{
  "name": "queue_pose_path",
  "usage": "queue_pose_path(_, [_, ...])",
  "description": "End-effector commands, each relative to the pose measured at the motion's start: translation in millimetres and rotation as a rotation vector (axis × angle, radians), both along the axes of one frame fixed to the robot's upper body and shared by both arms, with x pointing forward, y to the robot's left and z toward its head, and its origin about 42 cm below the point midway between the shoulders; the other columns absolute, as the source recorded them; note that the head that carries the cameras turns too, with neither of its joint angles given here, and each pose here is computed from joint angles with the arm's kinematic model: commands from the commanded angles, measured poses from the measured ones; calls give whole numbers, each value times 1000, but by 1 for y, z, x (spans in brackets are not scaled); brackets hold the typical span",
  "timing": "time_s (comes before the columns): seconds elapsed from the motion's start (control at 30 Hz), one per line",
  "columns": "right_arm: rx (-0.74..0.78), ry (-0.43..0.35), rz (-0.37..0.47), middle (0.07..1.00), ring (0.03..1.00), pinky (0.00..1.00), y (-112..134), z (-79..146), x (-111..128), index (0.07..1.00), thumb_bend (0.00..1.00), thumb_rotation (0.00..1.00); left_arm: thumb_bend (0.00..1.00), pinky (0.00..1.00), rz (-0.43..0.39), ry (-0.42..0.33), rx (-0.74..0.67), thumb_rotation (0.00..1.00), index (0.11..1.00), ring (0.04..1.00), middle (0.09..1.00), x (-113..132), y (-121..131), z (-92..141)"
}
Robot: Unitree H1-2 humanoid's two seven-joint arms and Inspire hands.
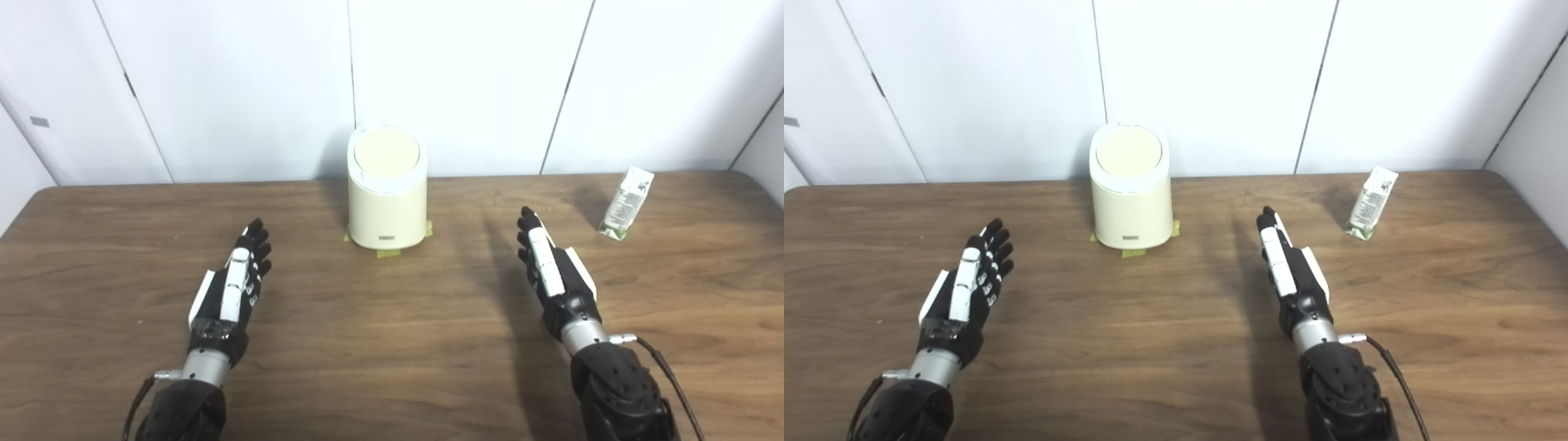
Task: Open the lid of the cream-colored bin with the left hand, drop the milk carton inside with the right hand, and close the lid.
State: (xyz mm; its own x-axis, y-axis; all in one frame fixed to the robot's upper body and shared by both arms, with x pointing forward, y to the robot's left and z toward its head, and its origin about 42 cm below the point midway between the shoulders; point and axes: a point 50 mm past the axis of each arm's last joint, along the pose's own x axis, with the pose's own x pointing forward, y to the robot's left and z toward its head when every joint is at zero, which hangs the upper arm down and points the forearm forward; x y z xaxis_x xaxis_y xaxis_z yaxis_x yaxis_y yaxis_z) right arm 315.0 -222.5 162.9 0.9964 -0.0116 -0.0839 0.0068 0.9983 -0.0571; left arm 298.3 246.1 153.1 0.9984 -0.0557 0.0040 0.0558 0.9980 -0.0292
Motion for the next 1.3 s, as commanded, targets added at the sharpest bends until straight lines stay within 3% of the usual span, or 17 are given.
queue_pose_path(0.0, [19,-88,9,1000,1000,1000,3,15,8,1000,534,1000,446,1000,-10,-73,18,1000,1000,1000,1000,11,-2,19])
queue_pose_path(0.07, [9,-88,11,1000,1000,1000,2,14,9,1000,558,1000,461,1000,-11,-76,66,967,1000,1000,1000,12,-2,19])
queue_pose_path(0.2, [2,-88,10,1000,1000,1000,-1,11,8,1000,612,1000,551,1000,5,-66,131,757,999,1000,991,18,-6,27])
queue_pose_path(0.27, [1,-88,10,1000,1000,1000,-2,10,8,1000,629,1000,589,966,3,-60,191,672,1000,989,986,25,-8,40])
queue_pose_path(0.33, [9,-87,7,1000,1000,989,-2,10,7,1000,644,985,690,892,17,-67,283,600,971,943,951,33,-9,58])
queue_pose_path(0.4, [15,-84,4,1000,1000,974,-2,8,6,1000,626,977,769,858,18,-108,342,542,956,892,902,44,-11,78])
queue_pose_path(0.5, [20,-78,-1,1000,996,942,-2,6,6,1000,623,960,830,823,-5,-178,360,399,953,876,899,62,-13,107])
queue_pose_path(0.6, [25,-79,-6,1000,989,923,-2,4,7,1000,619,950,873,784,-26,-231,436,379,960,874,908,82,-13,133])
queue_pose_path(0.73, [24,-78,-11,997,980,899,-2,2,6,1000,604,955,861,818,-61,-263,492,354,966,888,920,106,-19,160])
queue_pose_path(0.9, [39,-79,-22,987,972,874,0,0,5,986,572,914,844,812,-179,-254,663,299,935,911,933,143,-35,196])
queue_pose_path(1.1, [20,-82,-24,972,955,862,2,-2,4,975,557,914,845,787,-208,-236,745,201,933,907,934,171,-56,223])
queue_pose_path(1.27, [32,-80,-23,967,949,848,5,-2,5,972,550,910,838,733,-214,-207,825,176,941,868,924,195,-77,239])
